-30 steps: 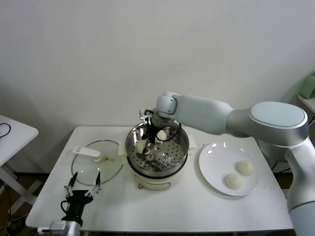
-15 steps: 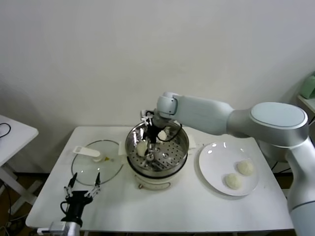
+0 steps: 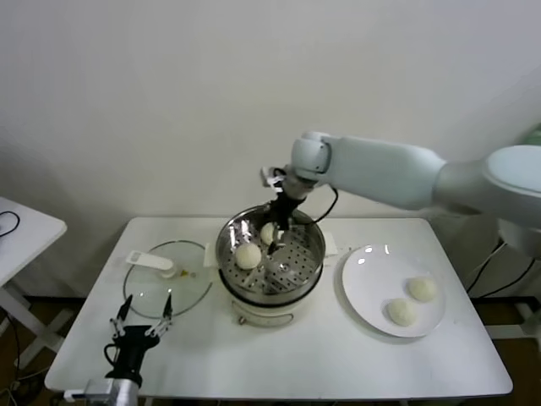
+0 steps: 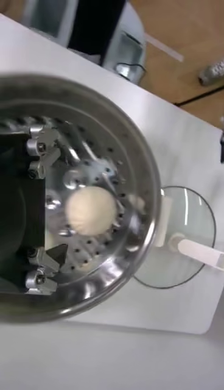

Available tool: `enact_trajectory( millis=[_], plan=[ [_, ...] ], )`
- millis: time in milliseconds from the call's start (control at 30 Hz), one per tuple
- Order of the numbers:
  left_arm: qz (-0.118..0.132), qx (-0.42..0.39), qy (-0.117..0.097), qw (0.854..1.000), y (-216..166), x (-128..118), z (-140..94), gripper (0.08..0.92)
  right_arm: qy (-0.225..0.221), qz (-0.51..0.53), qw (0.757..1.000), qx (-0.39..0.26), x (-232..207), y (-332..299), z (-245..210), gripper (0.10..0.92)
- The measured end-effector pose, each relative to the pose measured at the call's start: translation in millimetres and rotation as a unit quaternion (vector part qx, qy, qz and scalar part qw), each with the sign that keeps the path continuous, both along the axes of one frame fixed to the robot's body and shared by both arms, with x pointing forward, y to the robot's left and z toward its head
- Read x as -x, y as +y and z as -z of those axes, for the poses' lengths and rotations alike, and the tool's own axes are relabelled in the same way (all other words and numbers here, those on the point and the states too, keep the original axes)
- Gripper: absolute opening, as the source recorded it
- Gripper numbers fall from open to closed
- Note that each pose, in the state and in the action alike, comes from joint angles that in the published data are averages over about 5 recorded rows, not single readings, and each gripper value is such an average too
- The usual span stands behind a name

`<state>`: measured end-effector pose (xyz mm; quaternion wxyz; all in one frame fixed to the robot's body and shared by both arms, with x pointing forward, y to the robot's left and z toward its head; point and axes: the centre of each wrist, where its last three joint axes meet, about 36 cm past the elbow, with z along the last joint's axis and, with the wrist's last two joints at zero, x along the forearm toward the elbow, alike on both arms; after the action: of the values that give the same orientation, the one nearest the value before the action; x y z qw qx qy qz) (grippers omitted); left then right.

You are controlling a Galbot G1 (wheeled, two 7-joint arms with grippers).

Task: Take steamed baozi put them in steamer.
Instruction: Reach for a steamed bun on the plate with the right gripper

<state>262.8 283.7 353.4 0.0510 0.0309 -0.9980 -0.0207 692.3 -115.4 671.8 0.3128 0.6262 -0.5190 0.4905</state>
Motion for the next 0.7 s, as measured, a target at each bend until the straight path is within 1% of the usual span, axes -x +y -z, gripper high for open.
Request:
enact_trajectory(
  millis=[133,300,467,700],
  plan=[
    [-0.005,0.003,-0.004,1.000,-2.6,-3.7,-2.8,0.823,-0.008,0.005,1.000,0.013,7.5,-42.9,-14.8,0.823],
    [-0.001,0.003,-0.007,1.000,-0.7,-5.1,-4.1,0.823,-0.015,0.025,0.999,0.015,19.7,-103.7,-13.2,0.823],
    [0.006,0.003,-0.010,1.000,1.2,-5.4,-6.1,0.823,-0.012,0.048,0.999,0.017,37.2,-163.4,7.0,0.823],
    [0.007,0.005,-0.008,1.000,0.7,-3.1,-6.4,0.823,0.002,0.089,0.996,0.021,64.0,-234.7,53.3,0.823]
  ],
)
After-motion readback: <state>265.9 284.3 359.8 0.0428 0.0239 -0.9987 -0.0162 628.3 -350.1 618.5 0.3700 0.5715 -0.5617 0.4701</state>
